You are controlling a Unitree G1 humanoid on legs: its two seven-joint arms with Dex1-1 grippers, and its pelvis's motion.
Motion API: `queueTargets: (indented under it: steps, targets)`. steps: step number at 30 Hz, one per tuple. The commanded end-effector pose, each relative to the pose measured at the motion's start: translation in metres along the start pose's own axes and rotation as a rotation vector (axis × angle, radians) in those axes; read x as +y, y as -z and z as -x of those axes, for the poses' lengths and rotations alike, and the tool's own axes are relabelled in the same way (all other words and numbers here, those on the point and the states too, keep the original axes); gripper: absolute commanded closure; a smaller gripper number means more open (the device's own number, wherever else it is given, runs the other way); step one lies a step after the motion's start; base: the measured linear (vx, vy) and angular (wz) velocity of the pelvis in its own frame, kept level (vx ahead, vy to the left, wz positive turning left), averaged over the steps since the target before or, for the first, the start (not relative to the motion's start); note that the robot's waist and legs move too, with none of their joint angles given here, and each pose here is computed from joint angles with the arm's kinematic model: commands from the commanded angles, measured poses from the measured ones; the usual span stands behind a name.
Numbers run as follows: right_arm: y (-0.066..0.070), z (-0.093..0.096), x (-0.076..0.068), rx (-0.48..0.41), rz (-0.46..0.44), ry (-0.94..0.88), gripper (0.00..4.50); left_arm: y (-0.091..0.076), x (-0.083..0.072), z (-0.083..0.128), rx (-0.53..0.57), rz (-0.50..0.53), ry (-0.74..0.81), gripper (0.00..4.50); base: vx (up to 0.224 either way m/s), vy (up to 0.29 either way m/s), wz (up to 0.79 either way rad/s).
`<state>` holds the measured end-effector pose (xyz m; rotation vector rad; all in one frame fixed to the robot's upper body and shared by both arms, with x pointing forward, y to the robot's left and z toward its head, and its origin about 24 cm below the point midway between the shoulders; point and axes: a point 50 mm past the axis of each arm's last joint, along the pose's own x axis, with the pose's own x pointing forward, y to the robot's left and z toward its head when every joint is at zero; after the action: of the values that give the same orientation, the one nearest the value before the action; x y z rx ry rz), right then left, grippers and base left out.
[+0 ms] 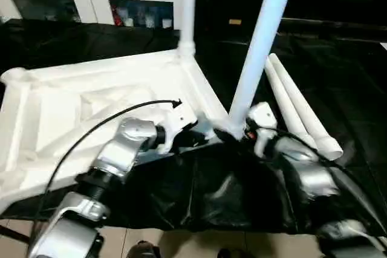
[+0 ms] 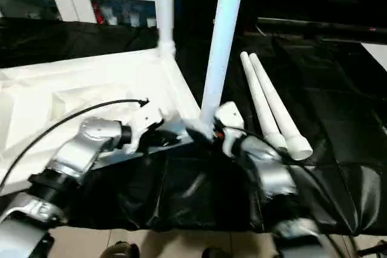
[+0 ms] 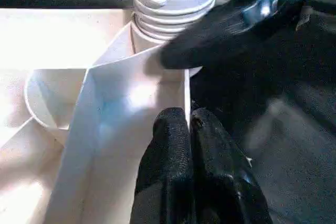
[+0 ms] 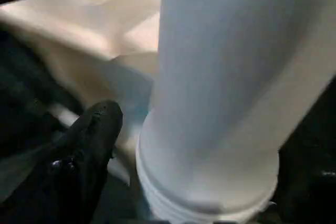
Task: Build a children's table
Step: Rotate leg to tighten
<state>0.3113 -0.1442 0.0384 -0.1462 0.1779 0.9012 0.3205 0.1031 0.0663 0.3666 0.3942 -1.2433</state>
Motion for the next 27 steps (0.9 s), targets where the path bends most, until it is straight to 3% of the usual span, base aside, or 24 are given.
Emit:
queueTargets:
  steps: [1, 4, 6, 8, 17, 22, 27]
  targets:
    - [-0.005, 0.005, 0.009, 0.000, 0.030, -0.155, 0.44, -0.012, -0.002, 0.002, -0.040, -0.057, 0.070, 4.50, 0.000, 0.000, 0.00]
    - [-0.005, 0.013, 0.008, 0.017, 0.034, -0.212, 0.44, -0.010, -0.002, 0.008, -0.019, -0.057, 0.104, 4.50, 0.000, 0.000, 0.00]
    - [-0.004, 0.018, 0.008, 0.034, 0.035, -0.257, 0.79, -0.008, -0.001, 0.012, -0.001, -0.053, 0.135, 4.50, 0.000, 0.000, 0.00]
    - [-0.004, 0.024, 0.009, 0.060, 0.041, -0.314, 0.79, -0.004, -0.001, 0.019, 0.028, -0.042, 0.187, 4.50, 0.000, 0.000, 0.00]
    - [-0.007, 0.022, 0.013, 0.055, 0.034, -0.351, 1.63, -0.003, 0.002, 0.025, 0.042, -0.037, 0.191, 4.50, 0.000, 0.000, 0.00]
    - [-0.007, 0.014, 0.015, 0.017, 0.008, -0.299, 1.75, -0.008, 0.008, 0.019, 0.000, -0.035, 0.093, 4.50, 0.000, 0.000, 0.00]
    - [-0.003, -0.001, 0.011, 0.009, -0.013, -0.123, 1.76, -0.014, 0.014, 0.009, -0.036, -0.005, -0.050, 4.50, 0.000, 0.000, 0.00]
